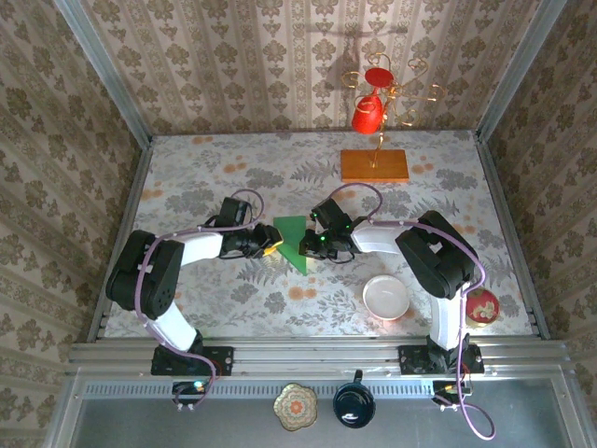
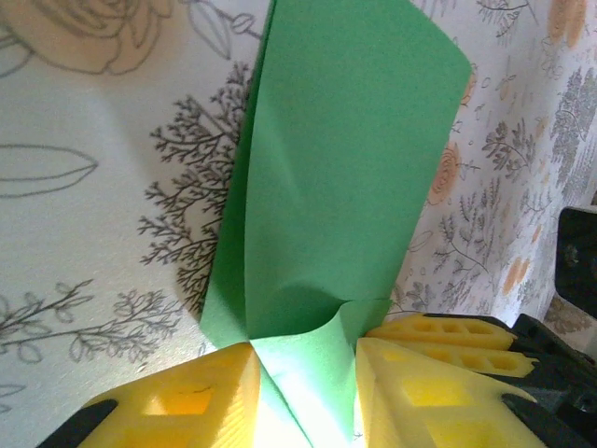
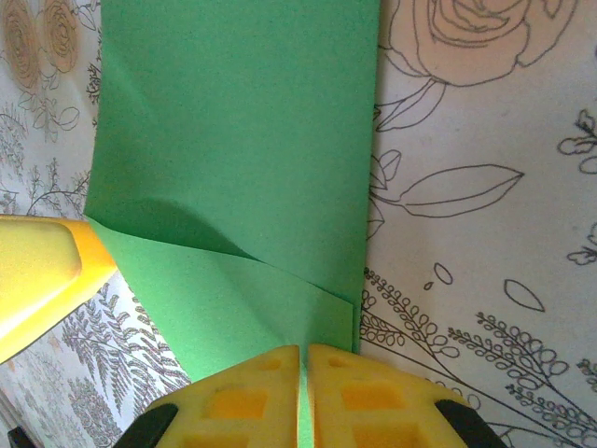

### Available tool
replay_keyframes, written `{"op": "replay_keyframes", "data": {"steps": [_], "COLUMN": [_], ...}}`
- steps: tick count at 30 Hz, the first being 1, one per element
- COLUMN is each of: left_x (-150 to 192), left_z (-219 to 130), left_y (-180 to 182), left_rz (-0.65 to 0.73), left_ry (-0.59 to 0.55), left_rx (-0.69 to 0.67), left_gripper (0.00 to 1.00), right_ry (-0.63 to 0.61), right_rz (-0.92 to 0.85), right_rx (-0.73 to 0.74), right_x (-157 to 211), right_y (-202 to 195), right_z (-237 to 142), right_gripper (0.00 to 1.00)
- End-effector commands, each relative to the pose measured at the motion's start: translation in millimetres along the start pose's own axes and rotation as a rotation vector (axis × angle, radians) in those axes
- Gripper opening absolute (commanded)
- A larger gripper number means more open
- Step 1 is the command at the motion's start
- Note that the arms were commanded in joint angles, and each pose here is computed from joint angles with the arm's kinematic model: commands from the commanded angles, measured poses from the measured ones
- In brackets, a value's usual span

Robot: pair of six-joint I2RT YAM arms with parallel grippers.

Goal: Fold a paper plane with a square sheet of paper (pick it up from the middle)
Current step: Fourth fold the wing at the center of the table.

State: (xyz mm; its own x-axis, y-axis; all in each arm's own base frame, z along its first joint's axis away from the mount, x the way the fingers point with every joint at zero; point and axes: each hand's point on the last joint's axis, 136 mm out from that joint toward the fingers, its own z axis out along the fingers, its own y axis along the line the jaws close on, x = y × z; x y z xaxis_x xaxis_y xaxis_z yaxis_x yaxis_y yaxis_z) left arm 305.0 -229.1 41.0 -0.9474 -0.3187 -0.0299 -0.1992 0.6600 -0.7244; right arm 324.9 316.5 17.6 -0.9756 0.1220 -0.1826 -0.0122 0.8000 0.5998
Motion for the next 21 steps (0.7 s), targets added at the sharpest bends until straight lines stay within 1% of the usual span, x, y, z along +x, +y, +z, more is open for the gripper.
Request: {"op": "replay_keyframes", "data": {"steps": [1, 8, 9, 15, 21], "left_x": [-2, -7, -3, -5, -2], "left_z": [3, 2, 1, 1, 6], "left_y": [-8, -21, -24, -25, -23], "left_rz": [0.033, 0.079, 0.091, 0.184, 0.223], "left_ry": [0.02, 0.011, 0.032, 0.052, 0.104], "left_rx": [0.021, 0.104, 0.127, 0.153, 0.182], "left_gripper": [0.35, 0.35, 0.35, 0.35, 0.35], "right_ry": [-0.005, -0.001, 0.0, -0.005, -0.007], "right_rz": [0.013, 0.02, 0.022, 0.023, 0.018], "right_rx": [0.016, 0.028, 0.028, 0.025, 0.012], "right_x": [-4, -2, -2, -4, -5], "right_y": [-4, -9, -10, -11, -9], "right_z": [3, 5, 4, 3, 2], "right_gripper": [0.14, 0.13, 0.13, 0.13, 0.13]}}
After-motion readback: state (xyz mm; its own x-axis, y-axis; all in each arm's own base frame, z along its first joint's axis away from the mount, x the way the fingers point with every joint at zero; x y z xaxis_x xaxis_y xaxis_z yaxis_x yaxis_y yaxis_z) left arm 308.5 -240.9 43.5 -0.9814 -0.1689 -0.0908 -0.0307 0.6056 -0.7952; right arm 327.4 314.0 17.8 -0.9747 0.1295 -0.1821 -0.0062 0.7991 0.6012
